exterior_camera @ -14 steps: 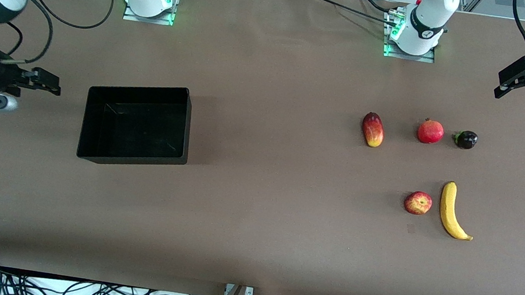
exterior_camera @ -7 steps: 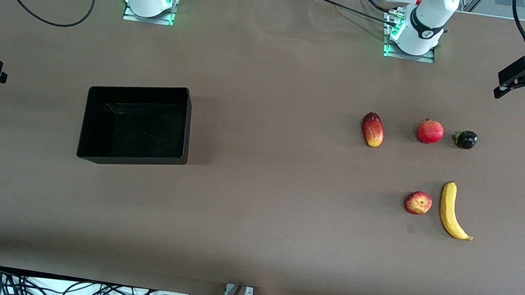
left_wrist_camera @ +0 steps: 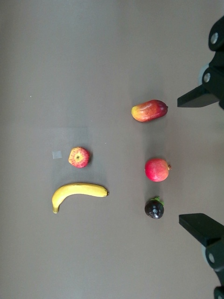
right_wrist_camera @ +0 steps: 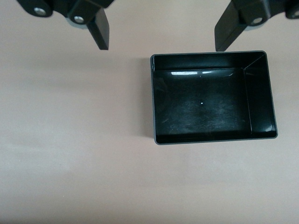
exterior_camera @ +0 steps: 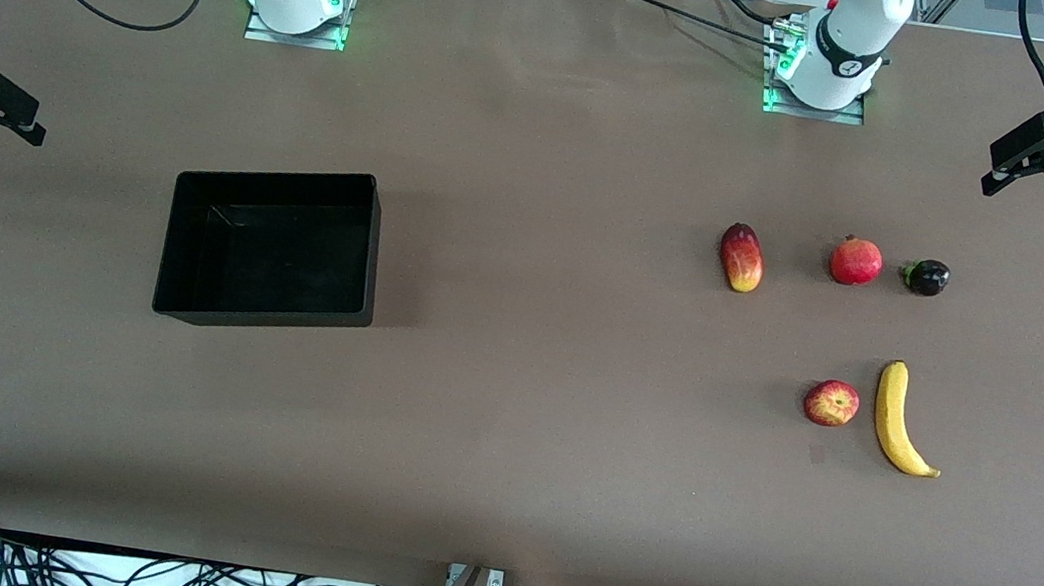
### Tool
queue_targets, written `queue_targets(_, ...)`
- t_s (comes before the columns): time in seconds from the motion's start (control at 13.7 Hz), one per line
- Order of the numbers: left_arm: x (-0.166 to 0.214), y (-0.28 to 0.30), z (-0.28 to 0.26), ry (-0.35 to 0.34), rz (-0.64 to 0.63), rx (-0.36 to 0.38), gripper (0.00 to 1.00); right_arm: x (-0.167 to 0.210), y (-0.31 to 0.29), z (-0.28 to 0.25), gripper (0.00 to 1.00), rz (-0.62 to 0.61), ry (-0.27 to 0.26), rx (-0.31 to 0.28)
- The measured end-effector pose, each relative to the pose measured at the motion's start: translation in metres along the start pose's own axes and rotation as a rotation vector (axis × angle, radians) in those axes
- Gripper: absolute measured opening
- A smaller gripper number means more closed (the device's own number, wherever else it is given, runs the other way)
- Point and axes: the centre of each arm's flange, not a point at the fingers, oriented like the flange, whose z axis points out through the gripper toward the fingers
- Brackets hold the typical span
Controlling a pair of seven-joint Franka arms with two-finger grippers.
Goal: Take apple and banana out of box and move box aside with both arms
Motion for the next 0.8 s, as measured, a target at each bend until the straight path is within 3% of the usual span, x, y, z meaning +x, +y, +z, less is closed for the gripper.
queue_targets(0.29, 0.0000, -0.0005, 0.0000, 0.000, -0.001, 0.000, 1.00, -0.0104, -0.0011, -0.0018, 1.00, -0.009, -0.032, -0.033)
queue_targets(0.8, 0.0000, -0.0009, 0.0000, 0.000, -0.002, 0.000, 1.00, -0.0103, -0.0057, -0.0036, 1.00, -0.018, -0.032, -0.036)
